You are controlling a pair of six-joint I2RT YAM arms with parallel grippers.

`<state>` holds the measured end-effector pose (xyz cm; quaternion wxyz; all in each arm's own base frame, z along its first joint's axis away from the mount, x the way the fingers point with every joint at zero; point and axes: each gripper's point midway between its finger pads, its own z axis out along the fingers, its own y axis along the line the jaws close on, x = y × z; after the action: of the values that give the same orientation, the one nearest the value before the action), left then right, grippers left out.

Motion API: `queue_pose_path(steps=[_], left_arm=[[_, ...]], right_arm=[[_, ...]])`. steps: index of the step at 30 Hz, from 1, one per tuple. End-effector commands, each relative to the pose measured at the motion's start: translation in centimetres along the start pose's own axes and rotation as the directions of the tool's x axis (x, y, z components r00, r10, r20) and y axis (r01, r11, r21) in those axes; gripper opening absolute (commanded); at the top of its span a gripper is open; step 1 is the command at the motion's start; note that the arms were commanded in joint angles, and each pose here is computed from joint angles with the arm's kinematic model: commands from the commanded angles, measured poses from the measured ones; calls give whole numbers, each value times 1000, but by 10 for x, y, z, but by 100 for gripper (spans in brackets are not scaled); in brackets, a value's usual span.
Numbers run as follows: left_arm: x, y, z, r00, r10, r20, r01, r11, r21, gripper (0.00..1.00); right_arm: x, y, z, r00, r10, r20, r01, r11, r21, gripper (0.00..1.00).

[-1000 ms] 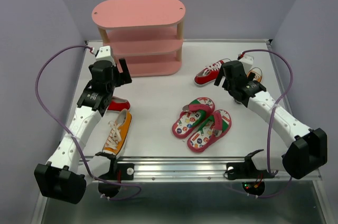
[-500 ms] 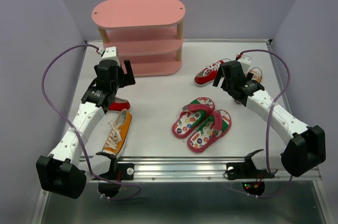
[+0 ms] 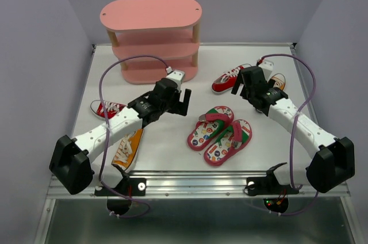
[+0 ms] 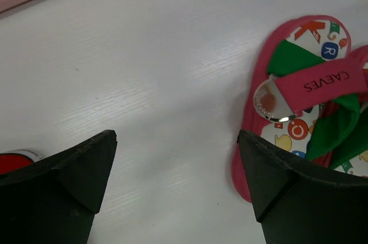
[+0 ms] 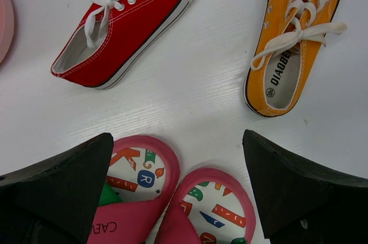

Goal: Place and organize the shoes onto the shoe shelf

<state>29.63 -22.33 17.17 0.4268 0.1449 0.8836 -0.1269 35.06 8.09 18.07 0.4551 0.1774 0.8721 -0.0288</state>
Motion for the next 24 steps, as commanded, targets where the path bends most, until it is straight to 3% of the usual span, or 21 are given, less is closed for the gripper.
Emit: queue_pose_path(steps=[1,6,12,16,20,24], left_arm=[[-12,-50,3,999,33,34,-38,990,139,98],[5,-86,15,990,139,4,-138,975,173,98],[25,-121,11,964,256,72,-266,921,284,99],[25,-128,1,934,309,176,-349,893,283,96],[21,-131,8,929,325,180,-363,894,263,88],[26,-130,22,916,368,159,-397,886,238,87]], right_arm=[[-13,1,-6,998,40,54,-39,999,-16,100],[-15,2,-7,997,48,58,-47,999,-19,100],[-17,0,-7,997,48,65,-47,999,-12,100],[-17,0,-7,997,47,64,-46,999,-10,100],[-16,2,-5,997,47,60,-46,999,-13,100],[-17,5,-5,997,50,55,-49,999,-23,100]])
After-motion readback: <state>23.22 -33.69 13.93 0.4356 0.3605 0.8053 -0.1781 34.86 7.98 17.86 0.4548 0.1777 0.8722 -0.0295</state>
